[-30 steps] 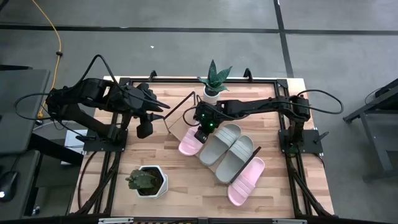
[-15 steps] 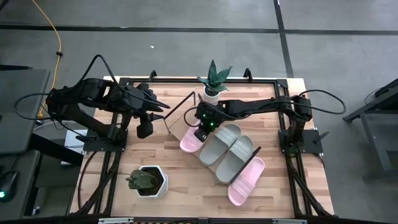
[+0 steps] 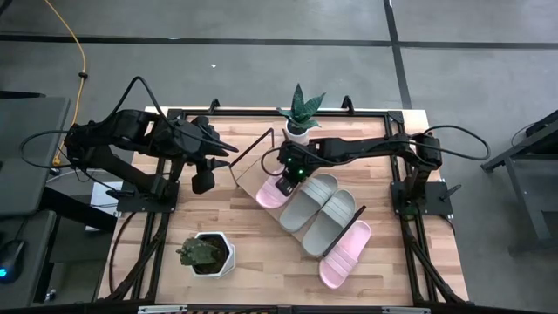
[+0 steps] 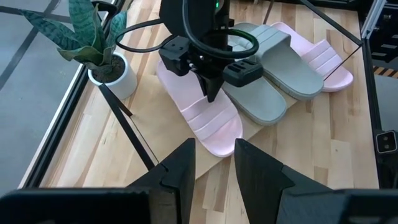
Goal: Pick and place slides into the shelf
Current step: Put the left pink slide on the shelf, then put the pink slide on the shelf
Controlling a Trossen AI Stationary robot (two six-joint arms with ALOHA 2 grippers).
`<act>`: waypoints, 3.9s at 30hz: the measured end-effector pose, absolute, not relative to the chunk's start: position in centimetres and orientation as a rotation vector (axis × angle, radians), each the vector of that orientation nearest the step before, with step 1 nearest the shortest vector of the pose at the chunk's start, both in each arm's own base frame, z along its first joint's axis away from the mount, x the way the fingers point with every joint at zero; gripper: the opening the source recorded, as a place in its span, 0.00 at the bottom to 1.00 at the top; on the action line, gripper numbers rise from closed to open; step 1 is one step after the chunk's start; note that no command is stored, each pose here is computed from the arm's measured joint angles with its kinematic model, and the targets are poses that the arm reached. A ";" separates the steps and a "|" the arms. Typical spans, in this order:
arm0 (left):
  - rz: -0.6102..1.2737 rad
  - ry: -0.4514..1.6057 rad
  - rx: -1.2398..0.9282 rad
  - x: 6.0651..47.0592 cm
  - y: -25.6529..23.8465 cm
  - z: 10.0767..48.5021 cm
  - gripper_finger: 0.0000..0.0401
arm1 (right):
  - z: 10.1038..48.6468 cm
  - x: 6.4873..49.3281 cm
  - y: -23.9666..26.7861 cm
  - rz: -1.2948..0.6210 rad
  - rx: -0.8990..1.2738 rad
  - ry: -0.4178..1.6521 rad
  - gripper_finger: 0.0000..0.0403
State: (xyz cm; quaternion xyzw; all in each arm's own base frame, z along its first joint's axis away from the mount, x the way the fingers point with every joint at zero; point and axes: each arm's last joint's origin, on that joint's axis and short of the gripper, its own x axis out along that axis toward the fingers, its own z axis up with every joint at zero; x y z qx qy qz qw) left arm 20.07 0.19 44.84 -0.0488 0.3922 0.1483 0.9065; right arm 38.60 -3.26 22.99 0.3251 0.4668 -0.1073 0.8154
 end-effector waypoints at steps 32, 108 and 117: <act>0.305 0.810 -0.101 20.1 0.2 44.8 0.25 | 23.8 37.6 -1.5 -0.160 0.749 1.014 0.00; 0.302 0.815 0.005 20.2 0.3 44.8 0.25 | 36.7 24.3 1.3 -0.299 0.645 0.669 0.39; 0.286 0.831 0.026 20.2 0.3 44.7 0.25 | 36.3 19.6 6.6 -0.442 0.676 0.777 0.39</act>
